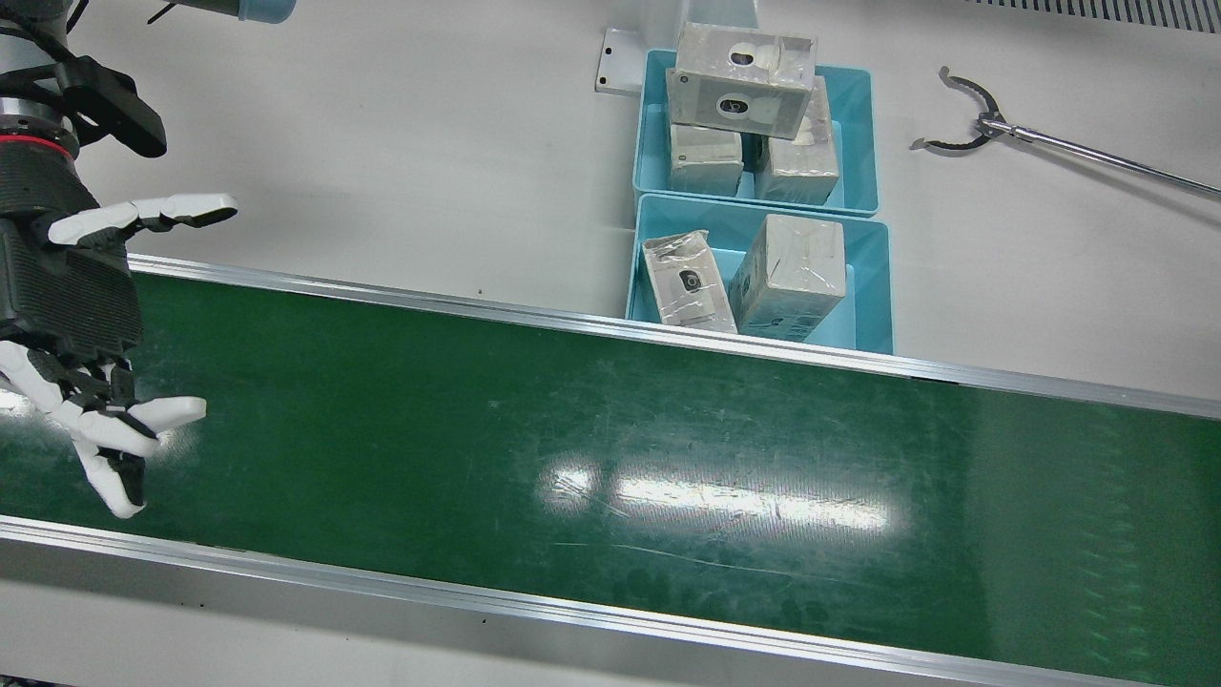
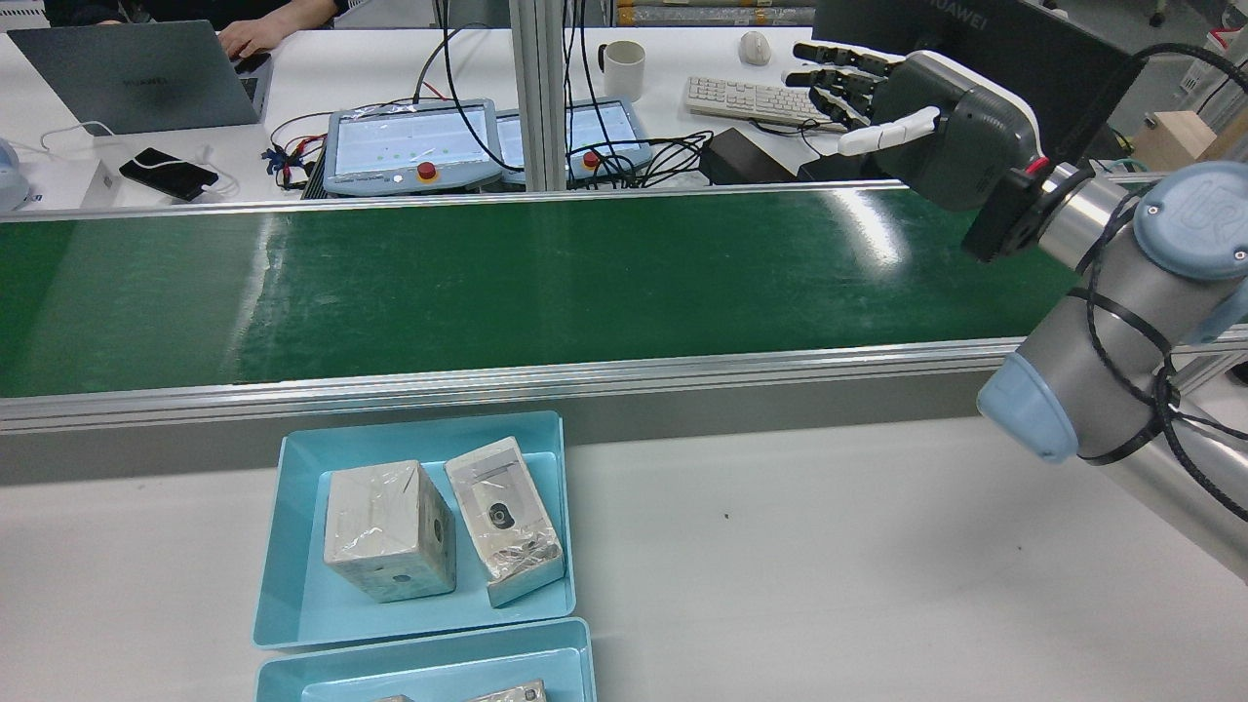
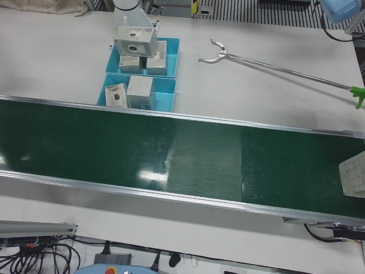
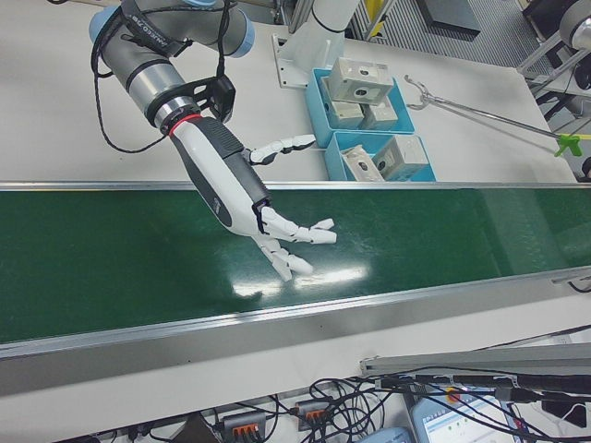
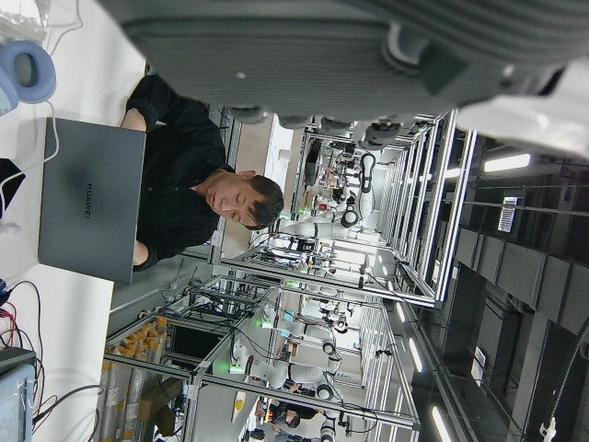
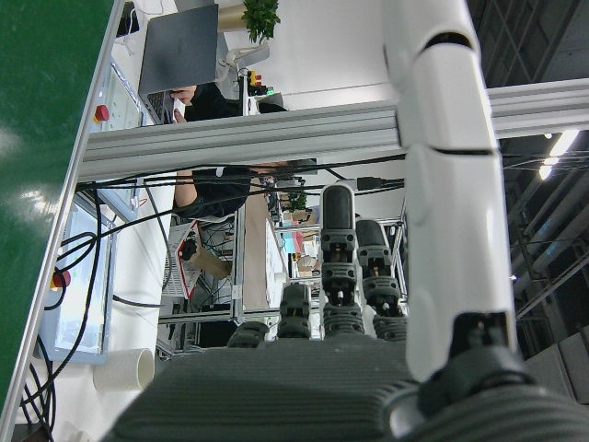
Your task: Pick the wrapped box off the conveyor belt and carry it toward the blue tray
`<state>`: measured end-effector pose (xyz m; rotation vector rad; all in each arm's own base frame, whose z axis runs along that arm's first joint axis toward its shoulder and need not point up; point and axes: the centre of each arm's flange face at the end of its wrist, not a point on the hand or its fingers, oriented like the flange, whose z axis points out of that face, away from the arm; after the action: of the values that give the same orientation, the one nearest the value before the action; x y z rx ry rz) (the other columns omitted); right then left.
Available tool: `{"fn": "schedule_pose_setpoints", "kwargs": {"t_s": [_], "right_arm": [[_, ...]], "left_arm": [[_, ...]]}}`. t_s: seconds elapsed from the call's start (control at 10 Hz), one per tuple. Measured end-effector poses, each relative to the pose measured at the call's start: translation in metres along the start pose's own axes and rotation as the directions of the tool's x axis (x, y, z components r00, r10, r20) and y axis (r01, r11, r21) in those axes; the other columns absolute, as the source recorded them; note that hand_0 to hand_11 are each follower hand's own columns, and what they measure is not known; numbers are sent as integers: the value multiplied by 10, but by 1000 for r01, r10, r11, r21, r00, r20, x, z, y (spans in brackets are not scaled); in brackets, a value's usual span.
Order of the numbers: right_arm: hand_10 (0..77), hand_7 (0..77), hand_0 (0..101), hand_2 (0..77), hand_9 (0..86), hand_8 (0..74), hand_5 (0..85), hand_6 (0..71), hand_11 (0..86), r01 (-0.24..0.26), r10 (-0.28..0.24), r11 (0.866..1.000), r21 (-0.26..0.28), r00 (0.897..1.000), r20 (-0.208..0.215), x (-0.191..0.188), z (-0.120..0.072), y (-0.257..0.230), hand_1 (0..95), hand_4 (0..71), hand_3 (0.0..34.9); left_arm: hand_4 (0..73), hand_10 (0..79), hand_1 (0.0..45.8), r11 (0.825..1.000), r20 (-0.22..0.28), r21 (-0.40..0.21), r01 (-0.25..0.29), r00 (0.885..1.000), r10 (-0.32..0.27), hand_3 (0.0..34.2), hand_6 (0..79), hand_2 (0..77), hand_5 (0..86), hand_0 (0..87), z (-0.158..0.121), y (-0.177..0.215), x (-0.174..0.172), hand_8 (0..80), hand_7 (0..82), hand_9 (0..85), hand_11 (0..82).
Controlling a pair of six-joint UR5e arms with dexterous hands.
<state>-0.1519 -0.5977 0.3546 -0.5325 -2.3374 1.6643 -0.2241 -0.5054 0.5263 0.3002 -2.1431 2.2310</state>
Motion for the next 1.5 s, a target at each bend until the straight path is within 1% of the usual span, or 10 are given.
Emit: {"fn": "schedule_pose_setpoints", "kwargs": {"t_s": [0.1, 0.2, 0.3, 0.4, 0.5, 0.9, 1.1, 1.3, 1.4, 1.5], "right_arm": [[0, 289, 507, 104, 207, 27, 180, 251, 93, 1, -1, 1000, 0, 1000, 0, -1, 0, 0, 169, 240, 4], [33, 136, 508, 114, 16, 0, 76, 76, 16, 1, -1, 1000, 3, 1000, -2, 0, 1, -1, 169, 82, 6], [5, 131, 508, 109, 16, 0, 93, 0, 38, 0, 0, 1000, 7, 1000, -7, 3, 6, -3, 175, 125, 22], [0, 131, 508, 109, 16, 0, 93, 49, 33, -3, 3, 1000, 4, 1000, -19, 11, 14, -1, 175, 109, 35], [0, 142, 495, 114, 16, 0, 93, 33, 22, -6, 6, 1000, -2, 999, -34, 22, 22, 0, 153, 115, 62], [0, 158, 493, 98, 16, 0, 104, 49, 16, -22, 19, 999, -40, 997, -74, 52, 57, -12, 158, 115, 62], [0, 158, 492, 98, 16, 0, 104, 49, 16, -28, 24, 998, -63, 997, -73, 52, 63, -17, 142, 120, 65], [0, 180, 490, 82, 16, 0, 131, 65, 16, -24, 20, 997, -78, 998, -55, 39, 62, -15, 136, 147, 34], [0, 185, 495, 82, 16, 0, 131, 71, 16, -22, 18, 997, -79, 999, -48, 34, 59, -15, 153, 158, 0], [0, 185, 497, 93, 16, 16, 131, 71, 16, -20, 16, 997, -76, 999, -44, 30, 55, -17, 153, 158, 0]], "left_arm": [[0, 5, 0, 1000, 0, 0, 0, 1000, 0, 0, 0, 11, 11, 0, 0, 0, 0, 5, 5, 5, 0], [0, 5, 0, 1000, 0, 0, 0, 1000, 0, 0, 0, 11, 5, 0, 0, 0, 0, 5, 5, 5, 0], [0, 5, 0, 1000, 0, 0, 0, 1000, 0, 0, 0, 11, 5, 0, 0, 0, 0, 5, 5, 5, 0], [0, 5, 0, 1000, 0, 0, 0, 1000, 0, 0, 0, 11, 5, 0, 0, 0, 0, 5, 5, 5, 0], [0, 5, 0, 1000, 0, 0, 0, 1000, 0, 0, 0, 11, 5, 0, 0, 0, 0, 5, 5, 0, 0], [0, 0, 0, 1000, 0, 0, 0, 1000, 0, 0, 0, 11, 5, 0, 0, 0, 0, 5, 5, 0, 0], [0, 5, 0, 1000, 0, 0, 0, 1000, 0, 0, 0, 11, 5, 0, 0, 0, 0, 5, 5, 5, 0], [0, 5, 0, 1000, 0, 0, 0, 1000, 0, 0, 0, 11, 11, 0, 0, 0, 0, 5, 5, 0, 0], [0, 5, 0, 1000, 0, 0, 0, 1000, 0, 0, 0, 11, 11, 0, 0, 0, 0, 5, 5, 0, 0], [0, 5, 0, 1000, 0, 0, 0, 1000, 0, 0, 0, 11, 5, 0, 0, 0, 0, 5, 5, 0, 0]]}}
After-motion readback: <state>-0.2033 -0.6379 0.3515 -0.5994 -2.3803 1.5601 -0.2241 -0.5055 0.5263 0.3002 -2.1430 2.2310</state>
